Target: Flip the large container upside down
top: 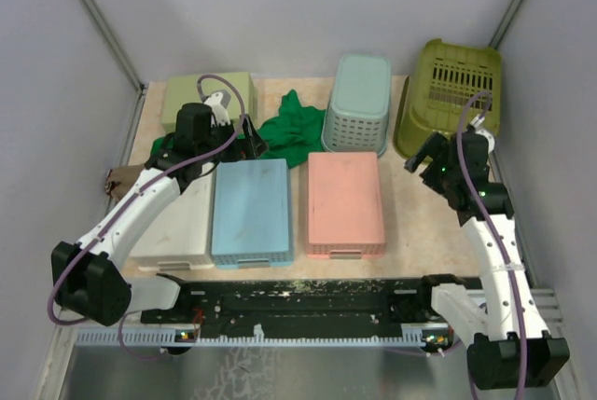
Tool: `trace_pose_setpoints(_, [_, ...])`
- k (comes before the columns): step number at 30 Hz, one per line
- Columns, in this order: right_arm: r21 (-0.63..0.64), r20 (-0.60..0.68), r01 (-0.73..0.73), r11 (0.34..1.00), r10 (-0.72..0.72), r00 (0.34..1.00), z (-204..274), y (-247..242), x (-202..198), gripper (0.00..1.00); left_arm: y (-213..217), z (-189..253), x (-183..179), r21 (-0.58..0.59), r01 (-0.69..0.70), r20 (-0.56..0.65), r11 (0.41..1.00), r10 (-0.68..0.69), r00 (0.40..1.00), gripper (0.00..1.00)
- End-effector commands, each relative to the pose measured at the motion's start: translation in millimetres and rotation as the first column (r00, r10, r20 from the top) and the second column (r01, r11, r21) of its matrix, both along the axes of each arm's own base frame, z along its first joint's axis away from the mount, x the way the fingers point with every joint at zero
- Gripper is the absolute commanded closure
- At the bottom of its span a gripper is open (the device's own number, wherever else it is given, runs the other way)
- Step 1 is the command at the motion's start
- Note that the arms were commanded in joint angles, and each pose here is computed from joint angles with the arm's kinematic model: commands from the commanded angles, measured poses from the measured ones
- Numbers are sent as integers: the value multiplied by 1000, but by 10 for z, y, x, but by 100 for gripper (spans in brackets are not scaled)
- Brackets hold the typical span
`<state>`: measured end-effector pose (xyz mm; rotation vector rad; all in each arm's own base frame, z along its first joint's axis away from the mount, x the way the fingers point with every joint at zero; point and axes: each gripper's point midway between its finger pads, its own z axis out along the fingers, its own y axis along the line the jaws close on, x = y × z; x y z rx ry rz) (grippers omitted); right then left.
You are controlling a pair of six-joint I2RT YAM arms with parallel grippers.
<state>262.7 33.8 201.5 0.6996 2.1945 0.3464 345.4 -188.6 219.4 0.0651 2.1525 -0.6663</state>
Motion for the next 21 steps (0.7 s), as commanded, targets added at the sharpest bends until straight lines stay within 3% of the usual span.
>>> trace_pose_setpoints(1, [-243, 131, 230, 942, -204, 970, 576, -628, 6, 11, -46, 223, 66, -16, 23, 75, 1000, -22, 997, 0])
trace_pose_setpoints(8, [-274, 359, 416, 867, -309, 881, 1233, -942, 89, 10, -51, 326, 24, -29, 40, 123, 999, -37, 992, 0])
trace_pose_setpoints(21, [-262, 484, 476, 840, -312, 818, 1305, -1036, -76, 9, -240, 592, -163, -93, 207, 282, 974, -174, 944, 0])
